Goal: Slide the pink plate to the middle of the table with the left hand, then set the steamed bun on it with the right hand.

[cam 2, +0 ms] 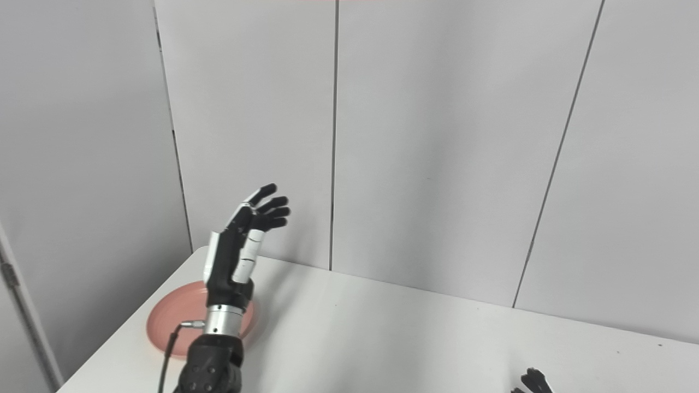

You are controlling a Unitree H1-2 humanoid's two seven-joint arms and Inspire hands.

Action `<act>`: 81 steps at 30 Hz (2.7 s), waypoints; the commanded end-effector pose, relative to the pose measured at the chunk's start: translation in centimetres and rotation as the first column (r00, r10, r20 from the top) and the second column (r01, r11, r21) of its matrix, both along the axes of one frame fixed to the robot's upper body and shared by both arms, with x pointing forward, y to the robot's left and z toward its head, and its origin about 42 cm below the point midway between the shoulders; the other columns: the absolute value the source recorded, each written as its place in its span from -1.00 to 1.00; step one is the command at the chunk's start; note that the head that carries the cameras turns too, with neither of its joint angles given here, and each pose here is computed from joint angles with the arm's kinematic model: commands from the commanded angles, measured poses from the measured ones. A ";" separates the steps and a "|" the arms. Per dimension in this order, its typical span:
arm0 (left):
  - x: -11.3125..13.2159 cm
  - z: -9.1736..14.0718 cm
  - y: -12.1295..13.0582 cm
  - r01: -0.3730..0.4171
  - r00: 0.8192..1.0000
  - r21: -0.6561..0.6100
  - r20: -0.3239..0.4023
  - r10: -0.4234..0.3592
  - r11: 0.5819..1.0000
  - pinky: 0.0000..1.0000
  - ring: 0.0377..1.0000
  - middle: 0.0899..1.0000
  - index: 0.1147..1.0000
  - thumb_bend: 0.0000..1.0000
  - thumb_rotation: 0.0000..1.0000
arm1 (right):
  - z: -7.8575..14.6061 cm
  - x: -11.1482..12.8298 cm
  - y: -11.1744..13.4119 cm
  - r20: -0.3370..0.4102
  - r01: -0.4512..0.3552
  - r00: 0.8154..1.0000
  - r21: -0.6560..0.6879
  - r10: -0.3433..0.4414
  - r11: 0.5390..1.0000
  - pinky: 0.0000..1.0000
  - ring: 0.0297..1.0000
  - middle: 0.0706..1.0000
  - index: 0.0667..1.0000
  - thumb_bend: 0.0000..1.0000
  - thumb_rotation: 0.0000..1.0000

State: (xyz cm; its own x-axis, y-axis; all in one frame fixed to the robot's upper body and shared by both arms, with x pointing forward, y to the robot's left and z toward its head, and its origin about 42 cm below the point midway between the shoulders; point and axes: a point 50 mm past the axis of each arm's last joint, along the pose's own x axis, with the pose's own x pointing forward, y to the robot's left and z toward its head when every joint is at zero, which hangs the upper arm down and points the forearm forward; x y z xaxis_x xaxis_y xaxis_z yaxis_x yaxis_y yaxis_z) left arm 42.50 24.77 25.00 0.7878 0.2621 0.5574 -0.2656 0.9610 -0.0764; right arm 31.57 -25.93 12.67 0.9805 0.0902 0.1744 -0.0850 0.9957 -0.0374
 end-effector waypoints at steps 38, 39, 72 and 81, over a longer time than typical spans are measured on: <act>2.0 -7.0 15.6 -0.524 0.846 -0.218 -0.247 0.473 0.824 0.83 0.69 0.61 0.60 0.58 0.87 | -3.1 -1.6 -1.0 -0.098 0.013 0.995 -0.031 -0.016 0.999 0.60 0.59 0.76 0.71 0.22 1.00; 2.1 -7.0 15.5 -0.510 0.853 -0.233 -0.259 0.452 0.828 0.82 0.70 0.63 0.67 0.55 0.91 | -3.0 -1.6 -0.9 -0.098 0.014 0.995 -0.032 -0.017 0.999 0.60 0.58 0.75 0.70 0.22 1.00; 2.2 -8.1 14.0 -0.326 0.805 -0.185 -0.569 0.170 0.927 0.50 0.46 0.53 0.67 0.47 0.91 | -3.4 -1.6 -1.1 -0.109 0.013 0.994 -0.041 -0.017 0.999 0.57 0.56 0.73 0.63 0.22 1.00; 2.2 -7.9 13.2 -0.287 0.791 -0.160 -0.596 0.139 0.944 0.50 0.49 0.55 0.65 0.41 0.90 | -3.5 -1.7 -1.2 -0.103 0.018 0.994 -0.053 -0.024 0.998 0.52 0.51 0.69 0.60 0.28 1.00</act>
State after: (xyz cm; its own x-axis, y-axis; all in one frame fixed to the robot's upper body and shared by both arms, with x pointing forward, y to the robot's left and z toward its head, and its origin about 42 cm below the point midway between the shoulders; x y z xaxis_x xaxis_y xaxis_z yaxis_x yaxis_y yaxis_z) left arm 43.96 38.11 15.71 0.8316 0.5487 -0.0852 -0.5544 0.8294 -0.0696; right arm 31.79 -26.06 12.44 0.9817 0.1076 0.1574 -0.0951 0.9918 -0.0849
